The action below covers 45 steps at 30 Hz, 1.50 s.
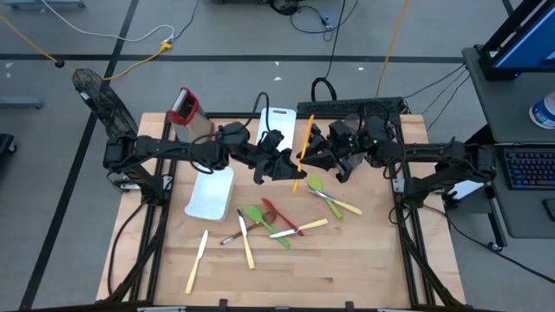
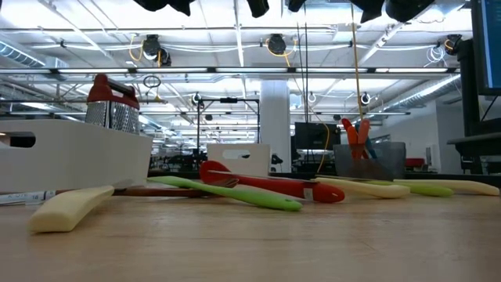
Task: Pick & Place Kitchen Items
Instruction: Put the yellow spatula into the black bin
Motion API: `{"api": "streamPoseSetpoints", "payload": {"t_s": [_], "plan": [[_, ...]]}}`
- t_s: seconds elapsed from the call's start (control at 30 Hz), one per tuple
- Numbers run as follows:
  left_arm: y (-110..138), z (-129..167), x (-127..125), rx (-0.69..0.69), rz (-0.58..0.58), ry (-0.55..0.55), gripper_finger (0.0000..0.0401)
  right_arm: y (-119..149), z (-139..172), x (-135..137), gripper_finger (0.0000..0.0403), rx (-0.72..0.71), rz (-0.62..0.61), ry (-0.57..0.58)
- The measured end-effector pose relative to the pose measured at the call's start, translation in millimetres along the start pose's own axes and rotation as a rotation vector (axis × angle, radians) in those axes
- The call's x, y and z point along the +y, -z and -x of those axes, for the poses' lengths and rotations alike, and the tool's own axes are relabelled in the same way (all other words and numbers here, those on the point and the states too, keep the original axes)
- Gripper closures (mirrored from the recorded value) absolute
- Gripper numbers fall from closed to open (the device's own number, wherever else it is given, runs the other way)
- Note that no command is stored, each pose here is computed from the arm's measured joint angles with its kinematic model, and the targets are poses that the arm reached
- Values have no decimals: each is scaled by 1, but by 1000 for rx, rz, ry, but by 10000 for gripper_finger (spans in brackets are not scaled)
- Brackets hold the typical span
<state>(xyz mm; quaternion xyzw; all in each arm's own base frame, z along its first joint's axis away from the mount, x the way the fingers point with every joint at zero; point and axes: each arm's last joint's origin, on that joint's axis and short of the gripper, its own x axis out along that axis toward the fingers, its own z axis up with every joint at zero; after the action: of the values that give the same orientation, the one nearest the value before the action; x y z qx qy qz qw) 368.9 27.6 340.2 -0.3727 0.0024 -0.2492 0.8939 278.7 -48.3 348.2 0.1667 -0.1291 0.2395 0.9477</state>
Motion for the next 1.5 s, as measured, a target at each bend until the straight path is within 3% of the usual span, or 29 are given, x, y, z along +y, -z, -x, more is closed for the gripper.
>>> {"api": "streamPoseSetpoints", "payload": {"t_s": [0.13, 0.47, 0.87, 1.07, 1.3, 1.5], "plan": [[0, 0, 0, 8, -10, 11, 364, 0, 0, 1, 388, 10, 8, -25], [0, 0, 0, 6, -54, 4, 356, 0, 0, 1, 391, 10, -25, -17], [2, 0, 4, 1, -55, -50, 220, 6, 1, -4, 393, 57, -101, 33], [1, 3, 7, 57, -50, -21, 156, 7, 5, -11, 393, 75, -138, 66], [6, 15, 28, 191, 105, -137, 136, 0, 19, -21, 393, 92, -208, 149], [5, 27, 44, 251, 75, -226, 135, 1, 35, -31, 393, 163, -303, 269]]}}
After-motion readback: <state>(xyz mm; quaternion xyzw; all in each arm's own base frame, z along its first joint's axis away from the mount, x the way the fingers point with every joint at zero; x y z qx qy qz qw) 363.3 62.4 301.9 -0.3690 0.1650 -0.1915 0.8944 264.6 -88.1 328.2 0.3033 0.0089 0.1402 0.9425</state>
